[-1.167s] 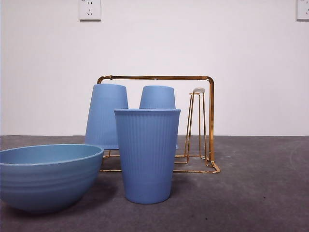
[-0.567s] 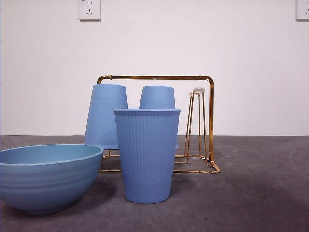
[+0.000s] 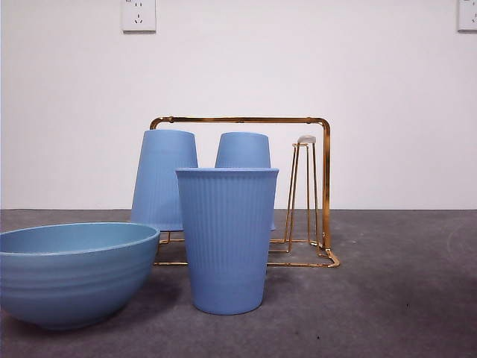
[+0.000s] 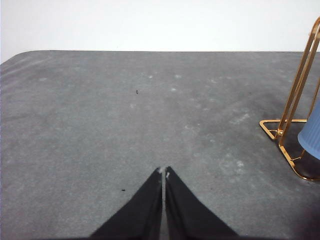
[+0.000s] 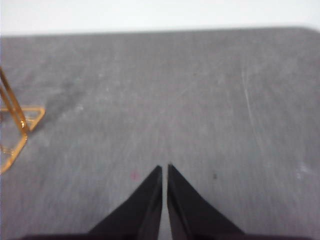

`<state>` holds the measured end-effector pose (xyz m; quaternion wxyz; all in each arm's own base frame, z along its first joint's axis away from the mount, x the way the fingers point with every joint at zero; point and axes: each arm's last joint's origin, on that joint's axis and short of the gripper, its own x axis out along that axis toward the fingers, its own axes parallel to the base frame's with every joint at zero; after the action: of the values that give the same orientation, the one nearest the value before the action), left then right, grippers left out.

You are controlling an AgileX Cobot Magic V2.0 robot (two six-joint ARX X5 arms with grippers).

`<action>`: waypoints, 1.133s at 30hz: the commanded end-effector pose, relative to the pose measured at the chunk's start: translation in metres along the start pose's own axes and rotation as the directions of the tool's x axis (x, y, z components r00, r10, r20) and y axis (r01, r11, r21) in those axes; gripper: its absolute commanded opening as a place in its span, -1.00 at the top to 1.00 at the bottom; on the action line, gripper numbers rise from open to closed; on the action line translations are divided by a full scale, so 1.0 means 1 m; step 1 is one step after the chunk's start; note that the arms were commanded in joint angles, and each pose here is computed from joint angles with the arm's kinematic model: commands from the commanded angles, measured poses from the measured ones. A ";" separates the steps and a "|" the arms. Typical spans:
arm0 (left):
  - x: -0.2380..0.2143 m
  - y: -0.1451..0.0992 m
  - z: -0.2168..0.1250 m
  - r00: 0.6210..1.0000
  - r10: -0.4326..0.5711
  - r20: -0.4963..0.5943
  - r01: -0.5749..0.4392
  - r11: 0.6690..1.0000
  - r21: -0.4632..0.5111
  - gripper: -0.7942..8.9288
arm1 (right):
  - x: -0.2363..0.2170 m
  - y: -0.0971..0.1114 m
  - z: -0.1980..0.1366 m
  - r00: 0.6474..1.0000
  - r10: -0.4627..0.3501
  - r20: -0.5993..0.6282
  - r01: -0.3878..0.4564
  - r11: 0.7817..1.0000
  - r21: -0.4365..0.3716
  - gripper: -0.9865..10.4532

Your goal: Right arm lift cup from the cupboard, then place it on the right of the bowl

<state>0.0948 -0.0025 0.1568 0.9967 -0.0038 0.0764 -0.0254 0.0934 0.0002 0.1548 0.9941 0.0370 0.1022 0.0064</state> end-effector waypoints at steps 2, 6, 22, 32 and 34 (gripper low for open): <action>0.002 0.000 -0.006 1.000 -0.004 -0.018 0.004 1.000 0.013 0.82 | 0.003 0.000 -0.004 0.999 0.005 0.036 -0.003 0.998 -0.056 0.80; 0.002 0.000 -0.006 1.000 -0.004 -0.018 0.004 1.000 0.012 0.82 | 0.003 -0.001 -0.004 0.999 0.000 0.036 0.002 0.998 -0.061 0.80; 0.002 0.000 -0.006 1.000 -0.004 -0.018 0.004 1.000 0.013 0.82 | 0.003 0.000 -0.002 0.998 0.002 0.057 0.001 0.998 -0.061 0.80; 0.002 0.000 -0.006 1.000 -0.004 -0.018 0.004 1.000 0.012 0.82 | 0.003 0.000 -0.002 0.998 0.002 0.056 0.001 0.998 -0.061 0.80; 0.002 0.000 -0.006 1.000 -0.004 -0.018 0.004 1.000 0.012 0.82 | 0.003 0.000 -0.002 0.998 0.002 0.056 0.001 0.998 -0.061 0.80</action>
<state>0.0948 -0.0025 0.1568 0.9967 -0.0040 0.0764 -0.0256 0.0957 0.0001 0.1529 0.9969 0.0122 0.0774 0.0089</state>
